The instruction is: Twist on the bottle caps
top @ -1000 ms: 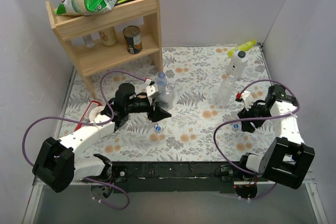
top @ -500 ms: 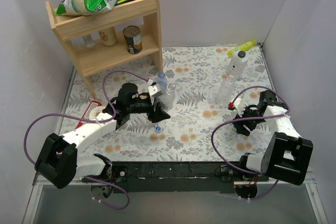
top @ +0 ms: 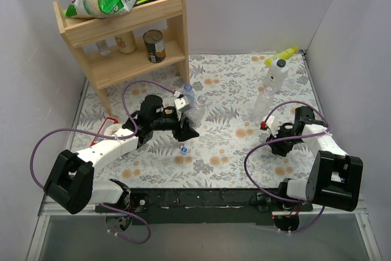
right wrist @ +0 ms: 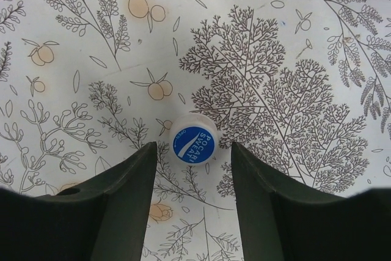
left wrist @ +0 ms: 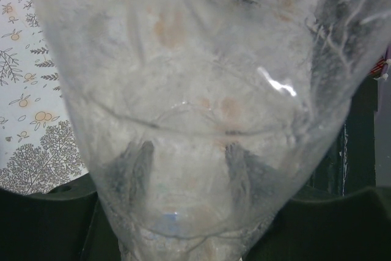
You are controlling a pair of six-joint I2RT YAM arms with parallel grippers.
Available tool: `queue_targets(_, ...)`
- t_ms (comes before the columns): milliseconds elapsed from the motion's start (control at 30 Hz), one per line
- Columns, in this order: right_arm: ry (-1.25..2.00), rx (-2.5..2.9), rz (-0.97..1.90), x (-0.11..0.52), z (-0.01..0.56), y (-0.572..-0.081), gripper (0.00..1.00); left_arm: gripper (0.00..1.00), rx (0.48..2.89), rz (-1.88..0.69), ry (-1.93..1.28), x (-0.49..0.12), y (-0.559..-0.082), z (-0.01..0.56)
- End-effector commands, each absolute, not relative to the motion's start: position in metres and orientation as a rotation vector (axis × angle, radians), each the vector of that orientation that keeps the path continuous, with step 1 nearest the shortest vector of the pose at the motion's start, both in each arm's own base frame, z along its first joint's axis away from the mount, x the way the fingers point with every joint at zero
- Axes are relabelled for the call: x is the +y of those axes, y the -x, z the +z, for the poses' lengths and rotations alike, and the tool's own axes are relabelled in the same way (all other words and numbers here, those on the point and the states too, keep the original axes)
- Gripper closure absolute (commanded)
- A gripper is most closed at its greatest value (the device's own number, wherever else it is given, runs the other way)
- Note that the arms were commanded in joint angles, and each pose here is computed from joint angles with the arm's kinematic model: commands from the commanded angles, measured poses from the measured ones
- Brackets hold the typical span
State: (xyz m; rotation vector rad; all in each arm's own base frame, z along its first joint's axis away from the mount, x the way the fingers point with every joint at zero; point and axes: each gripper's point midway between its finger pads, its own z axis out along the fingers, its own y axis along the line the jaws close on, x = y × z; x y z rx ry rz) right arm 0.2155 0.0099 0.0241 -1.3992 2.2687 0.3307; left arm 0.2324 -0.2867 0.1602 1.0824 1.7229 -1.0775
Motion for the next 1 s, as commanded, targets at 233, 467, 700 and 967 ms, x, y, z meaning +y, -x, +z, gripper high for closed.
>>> queue_targets(233,1.395,2.257,0.321,0.017,0.017,-0.225,0.48,1.00,1.669,-1.066,-1.090,-0.291,-0.237,0.177)
queue_targets(467,1.397,2.248,0.348,0.026,0.051,-0.214,0.68,1.00,1.630,-1.059,-1.153,-0.289,-0.229,0.172)
queue_targets(700,1.461,1.850,0.502,0.102,0.190,-0.193,0.70,1.00,1.478,-0.969,-1.395,-0.279,-0.200,0.141)
queue_targets(967,1.571,1.611,0.701,0.217,0.288,-0.191,0.73,1.00,1.453,-0.926,-1.479,-0.276,-0.189,0.122)
